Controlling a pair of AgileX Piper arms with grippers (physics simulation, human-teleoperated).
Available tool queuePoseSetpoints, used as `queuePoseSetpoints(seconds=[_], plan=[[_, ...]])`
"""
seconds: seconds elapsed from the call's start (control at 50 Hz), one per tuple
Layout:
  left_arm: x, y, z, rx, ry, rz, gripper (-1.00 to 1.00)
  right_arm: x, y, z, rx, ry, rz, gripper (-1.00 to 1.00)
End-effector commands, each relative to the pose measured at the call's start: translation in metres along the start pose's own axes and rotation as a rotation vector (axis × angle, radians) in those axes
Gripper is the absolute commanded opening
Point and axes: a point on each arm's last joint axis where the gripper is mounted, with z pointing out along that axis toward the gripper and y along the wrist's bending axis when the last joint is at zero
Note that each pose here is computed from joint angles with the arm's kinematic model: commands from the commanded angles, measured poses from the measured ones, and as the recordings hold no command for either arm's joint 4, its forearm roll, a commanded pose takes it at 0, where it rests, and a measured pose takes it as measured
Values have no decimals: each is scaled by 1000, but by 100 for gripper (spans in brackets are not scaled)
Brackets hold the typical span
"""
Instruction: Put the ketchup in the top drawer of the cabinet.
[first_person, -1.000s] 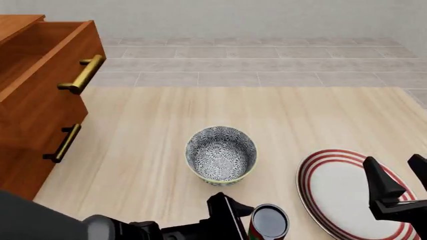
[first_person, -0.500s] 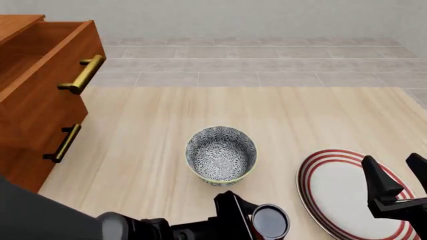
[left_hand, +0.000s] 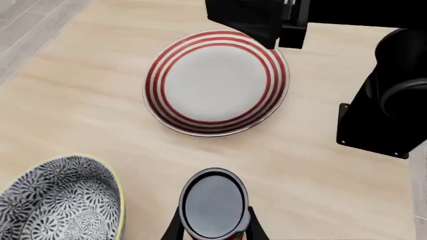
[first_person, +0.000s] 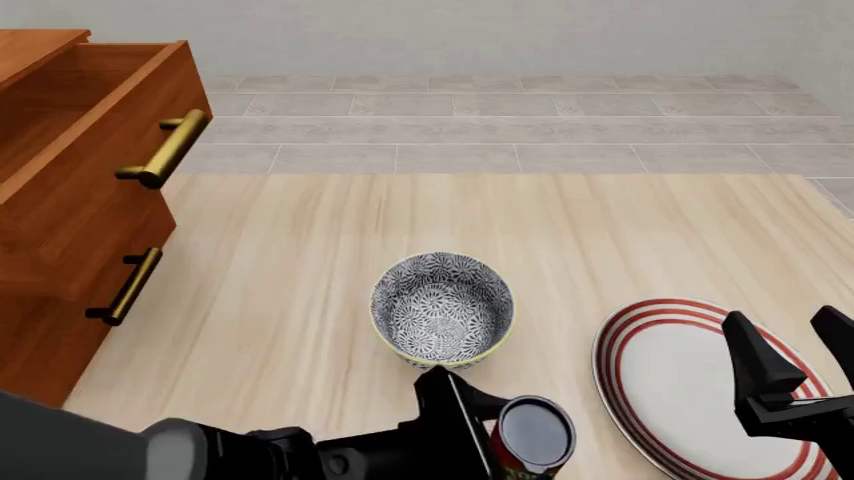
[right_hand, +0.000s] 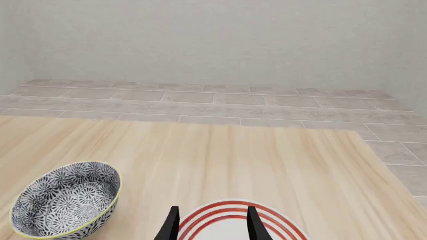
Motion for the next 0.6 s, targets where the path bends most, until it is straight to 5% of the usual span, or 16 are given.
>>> queuePoseSetpoints(seconds=[0.02,0.46,0.48,0.6], plan=[[-17,3,-25,-12,-60,32,-100,0,0,0,-1,0,0,100],[-53,10,-89,-35,-185,-12,-100,0,1,4,-9,7,-22,100],[-59,15,-100,-49,-207,-65,-100,0,1,4,-8,5,-13,100],[-59,16,-111,-58,-214,-41,-100,0,1,2,-6,3,-5,100]])
